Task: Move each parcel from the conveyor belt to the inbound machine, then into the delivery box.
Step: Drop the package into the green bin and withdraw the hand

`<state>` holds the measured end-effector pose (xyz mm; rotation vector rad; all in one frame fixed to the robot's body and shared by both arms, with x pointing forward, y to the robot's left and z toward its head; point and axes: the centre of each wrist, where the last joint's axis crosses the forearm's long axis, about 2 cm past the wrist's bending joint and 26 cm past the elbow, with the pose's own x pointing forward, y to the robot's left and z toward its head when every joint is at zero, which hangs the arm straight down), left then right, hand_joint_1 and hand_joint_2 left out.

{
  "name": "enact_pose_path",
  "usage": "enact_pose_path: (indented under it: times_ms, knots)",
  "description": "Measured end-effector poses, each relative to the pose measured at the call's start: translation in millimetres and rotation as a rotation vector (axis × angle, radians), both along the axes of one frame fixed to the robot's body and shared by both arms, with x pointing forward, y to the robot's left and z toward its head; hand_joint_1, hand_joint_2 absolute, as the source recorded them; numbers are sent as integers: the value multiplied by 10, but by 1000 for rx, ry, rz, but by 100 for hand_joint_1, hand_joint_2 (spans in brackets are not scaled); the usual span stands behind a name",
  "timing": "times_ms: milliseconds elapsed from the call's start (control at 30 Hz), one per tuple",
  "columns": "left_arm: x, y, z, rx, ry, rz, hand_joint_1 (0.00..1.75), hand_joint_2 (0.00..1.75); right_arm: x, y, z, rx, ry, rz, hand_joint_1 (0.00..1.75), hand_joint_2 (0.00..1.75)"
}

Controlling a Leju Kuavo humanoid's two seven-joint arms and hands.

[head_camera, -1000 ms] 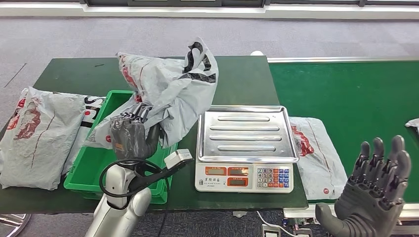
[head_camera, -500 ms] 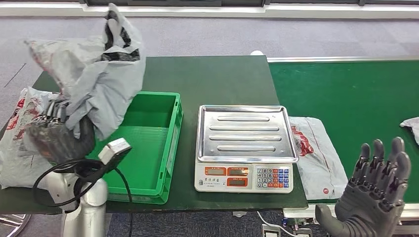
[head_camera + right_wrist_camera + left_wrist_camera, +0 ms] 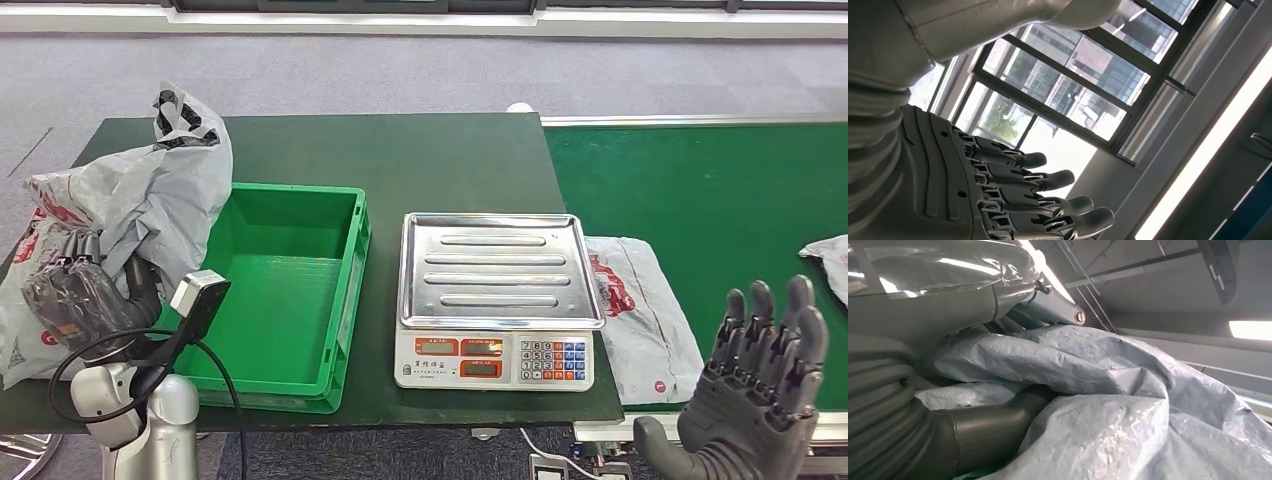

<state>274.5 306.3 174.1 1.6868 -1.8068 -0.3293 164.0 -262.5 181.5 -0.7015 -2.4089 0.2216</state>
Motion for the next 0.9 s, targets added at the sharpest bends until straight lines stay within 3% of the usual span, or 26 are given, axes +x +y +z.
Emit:
enact_pose_path:
  times_ms: [333, 500, 633, 700, 833, 900]
  knots:
    - [8, -17, -67, -14, 33, 7, 175, 175, -1, 1, 6, -2, 1, 1, 0, 175]
    - [-11, -94, -301, -135, 167, 80, 171, 175, 7, 11, 17, -32, 37, 33, 0, 175]
    - [-104, -194, -555, -217, 322, 71, 4, 175, 31, 18, 27, -59, 74, 48, 0, 175]
    - [-155, -230, -646, -262, 383, 36, 0, 175, 47, 16, 21, -69, 93, 45, 0, 175]
    - [-220, -307, -739, -343, 434, -70, 0, 0, 87, 4, 16, -77, 104, 30, 0, 175]
    - [-240, -351, -746, -384, 427, -137, 0, 0, 95, -6, 14, -76, 105, 22, 0, 175]
